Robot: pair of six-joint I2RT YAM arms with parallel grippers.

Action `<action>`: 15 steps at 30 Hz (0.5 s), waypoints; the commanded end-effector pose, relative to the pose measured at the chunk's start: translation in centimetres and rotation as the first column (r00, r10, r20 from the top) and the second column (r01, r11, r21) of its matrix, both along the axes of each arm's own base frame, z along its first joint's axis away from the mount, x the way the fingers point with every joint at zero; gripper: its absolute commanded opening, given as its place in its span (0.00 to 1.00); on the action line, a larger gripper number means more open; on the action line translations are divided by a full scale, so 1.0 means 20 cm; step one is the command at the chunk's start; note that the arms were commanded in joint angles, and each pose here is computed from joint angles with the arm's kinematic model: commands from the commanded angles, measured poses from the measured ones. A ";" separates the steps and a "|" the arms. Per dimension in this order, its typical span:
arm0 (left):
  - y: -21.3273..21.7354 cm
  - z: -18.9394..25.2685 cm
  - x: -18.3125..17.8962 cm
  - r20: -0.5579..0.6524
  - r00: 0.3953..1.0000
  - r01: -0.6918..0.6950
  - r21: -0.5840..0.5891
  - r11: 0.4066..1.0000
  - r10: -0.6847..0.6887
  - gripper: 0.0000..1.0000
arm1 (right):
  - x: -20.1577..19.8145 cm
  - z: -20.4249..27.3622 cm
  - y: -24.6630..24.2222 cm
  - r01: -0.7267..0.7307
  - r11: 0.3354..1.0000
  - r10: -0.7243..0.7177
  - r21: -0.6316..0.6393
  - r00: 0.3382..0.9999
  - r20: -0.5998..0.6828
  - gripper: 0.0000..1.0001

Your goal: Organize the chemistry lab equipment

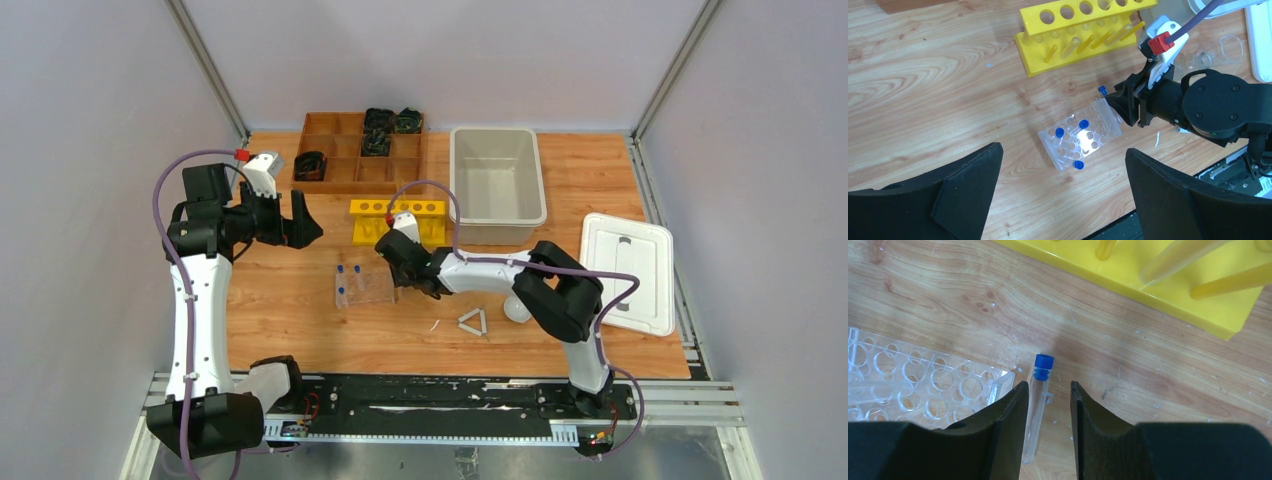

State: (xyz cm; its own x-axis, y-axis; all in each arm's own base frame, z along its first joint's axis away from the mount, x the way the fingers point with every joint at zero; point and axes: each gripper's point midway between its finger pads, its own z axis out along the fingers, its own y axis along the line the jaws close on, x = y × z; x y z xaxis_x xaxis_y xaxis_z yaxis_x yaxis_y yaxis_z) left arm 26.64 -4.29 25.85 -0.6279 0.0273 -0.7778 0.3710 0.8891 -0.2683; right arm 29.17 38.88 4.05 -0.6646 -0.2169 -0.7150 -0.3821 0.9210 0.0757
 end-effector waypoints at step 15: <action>-0.03 0.08 -0.01 0.059 0.998 0.032 -0.012 0.999 -0.031 0.99 | 0.10 0.12 -0.01 0.095 0.992 -0.093 0.081 0.995 -0.024 0.00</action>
State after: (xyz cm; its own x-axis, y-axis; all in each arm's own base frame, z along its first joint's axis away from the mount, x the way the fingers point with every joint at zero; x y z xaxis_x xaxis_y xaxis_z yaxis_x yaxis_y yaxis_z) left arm 26.58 -4.54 25.96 -0.6247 0.0282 -0.7803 0.3836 0.8815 -0.2753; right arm 30.53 38.78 3.16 -0.7033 -0.1625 -0.6921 -0.3255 0.9391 0.1103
